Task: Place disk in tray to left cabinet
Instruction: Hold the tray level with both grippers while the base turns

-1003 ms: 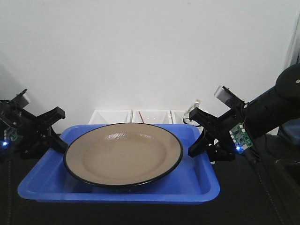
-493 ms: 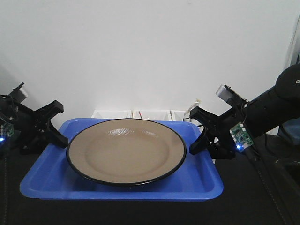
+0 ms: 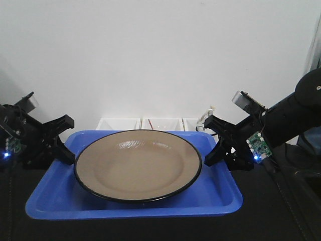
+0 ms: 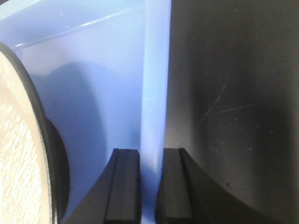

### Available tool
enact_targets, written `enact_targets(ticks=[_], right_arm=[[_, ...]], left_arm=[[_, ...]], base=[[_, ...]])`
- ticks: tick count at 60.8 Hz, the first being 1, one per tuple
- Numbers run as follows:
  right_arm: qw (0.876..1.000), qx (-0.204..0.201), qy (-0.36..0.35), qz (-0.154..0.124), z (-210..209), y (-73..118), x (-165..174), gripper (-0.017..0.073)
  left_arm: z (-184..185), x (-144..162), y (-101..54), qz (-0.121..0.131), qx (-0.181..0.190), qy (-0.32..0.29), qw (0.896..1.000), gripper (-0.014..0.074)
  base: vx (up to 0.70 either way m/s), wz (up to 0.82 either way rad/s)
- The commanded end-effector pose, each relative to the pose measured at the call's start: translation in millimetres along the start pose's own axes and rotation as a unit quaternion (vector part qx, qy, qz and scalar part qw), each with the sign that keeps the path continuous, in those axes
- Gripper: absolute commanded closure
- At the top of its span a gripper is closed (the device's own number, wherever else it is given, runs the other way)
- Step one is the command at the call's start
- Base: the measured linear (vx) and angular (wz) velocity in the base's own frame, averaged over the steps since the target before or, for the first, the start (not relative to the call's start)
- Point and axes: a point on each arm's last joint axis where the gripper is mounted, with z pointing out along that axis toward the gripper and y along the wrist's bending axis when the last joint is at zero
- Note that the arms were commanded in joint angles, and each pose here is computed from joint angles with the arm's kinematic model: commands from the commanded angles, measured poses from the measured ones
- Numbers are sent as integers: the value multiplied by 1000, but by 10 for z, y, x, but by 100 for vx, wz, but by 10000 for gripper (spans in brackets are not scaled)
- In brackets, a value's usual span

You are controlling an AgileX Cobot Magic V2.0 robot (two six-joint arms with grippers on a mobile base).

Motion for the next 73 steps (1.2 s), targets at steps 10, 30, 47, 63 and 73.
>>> enact_targets(ticks=[10,30,47,63,73], right_arm=[[990,-135,-30,13,-263,464,58,562],[990,-135,-30,13,-263,464,59,562],[990,-135,-30,13,-263,464,59,562],[990,-135,-30,13,-263,464,59,562],[990,-135,-29,13,-263,463,60,562]], left_arm=[[-244,170,-485,-3,126,13,992,594],[-244,170,-485,-3,126,13,992,594],[-244,170,-485,-3,126,13,992,594],[-244,170,-485,-3,126,13,992,594],[-244,170,-485,-3,126,13,992,594]], base=[[0,0],[0,0],[0,0],[0,0],[0,0]])
